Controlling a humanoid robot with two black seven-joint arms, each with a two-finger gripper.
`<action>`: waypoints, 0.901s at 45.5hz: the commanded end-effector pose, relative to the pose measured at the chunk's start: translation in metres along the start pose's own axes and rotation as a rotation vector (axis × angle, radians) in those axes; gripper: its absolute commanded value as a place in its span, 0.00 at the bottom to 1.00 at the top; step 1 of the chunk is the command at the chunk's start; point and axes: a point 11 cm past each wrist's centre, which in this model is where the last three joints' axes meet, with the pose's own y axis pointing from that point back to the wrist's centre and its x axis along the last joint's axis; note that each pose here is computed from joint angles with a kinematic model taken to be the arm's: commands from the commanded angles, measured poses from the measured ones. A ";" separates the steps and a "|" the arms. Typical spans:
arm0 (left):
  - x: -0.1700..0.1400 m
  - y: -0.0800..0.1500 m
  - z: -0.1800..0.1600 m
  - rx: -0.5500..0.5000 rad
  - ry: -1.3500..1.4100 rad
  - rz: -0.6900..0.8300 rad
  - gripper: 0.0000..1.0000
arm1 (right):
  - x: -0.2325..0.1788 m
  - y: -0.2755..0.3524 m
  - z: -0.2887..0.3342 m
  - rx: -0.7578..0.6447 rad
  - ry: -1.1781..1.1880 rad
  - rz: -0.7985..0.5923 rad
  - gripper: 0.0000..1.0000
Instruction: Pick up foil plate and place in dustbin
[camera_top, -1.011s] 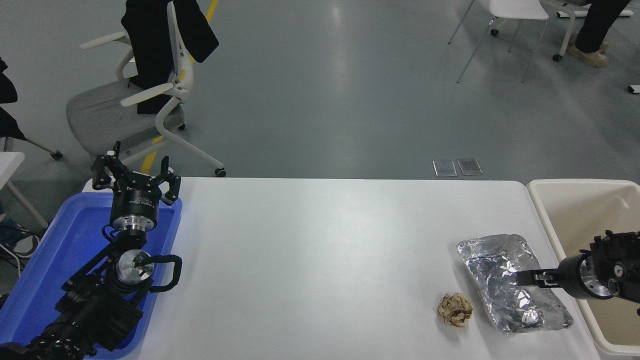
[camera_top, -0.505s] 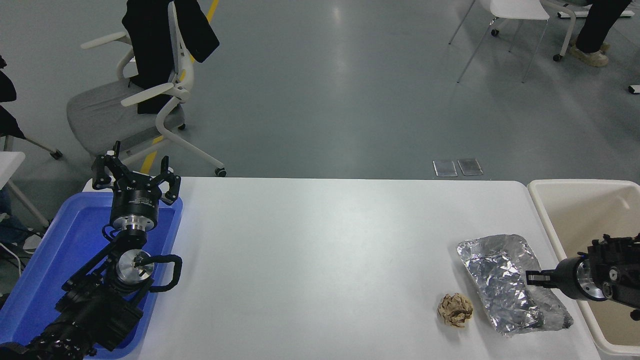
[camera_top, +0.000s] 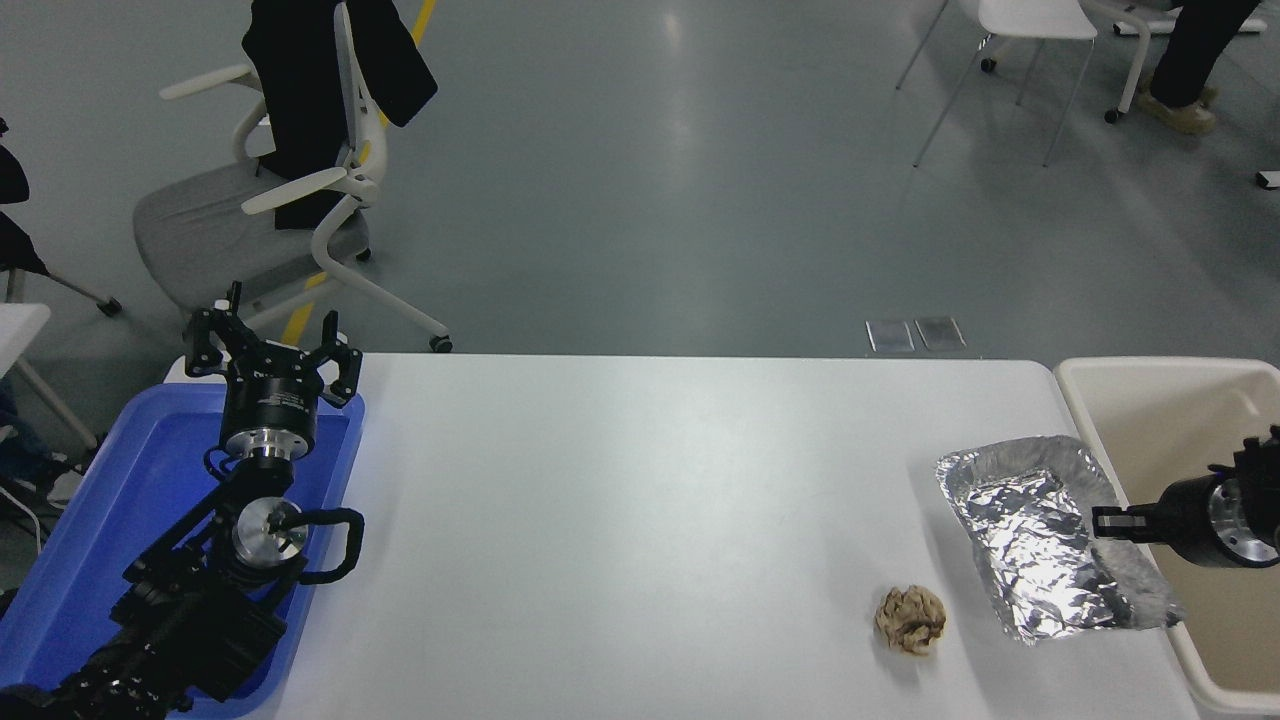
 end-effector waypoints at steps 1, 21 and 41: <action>0.000 0.000 0.000 0.002 0.000 0.000 0.99 | 0.039 0.087 0.010 -0.063 0.051 0.021 0.00; 0.000 0.000 0.000 0.002 0.000 0.000 0.99 | 0.099 0.169 0.000 -0.156 0.095 0.050 0.00; 0.000 0.000 0.000 0.002 0.000 0.000 0.99 | 0.101 0.174 0.009 -0.200 0.095 0.042 0.00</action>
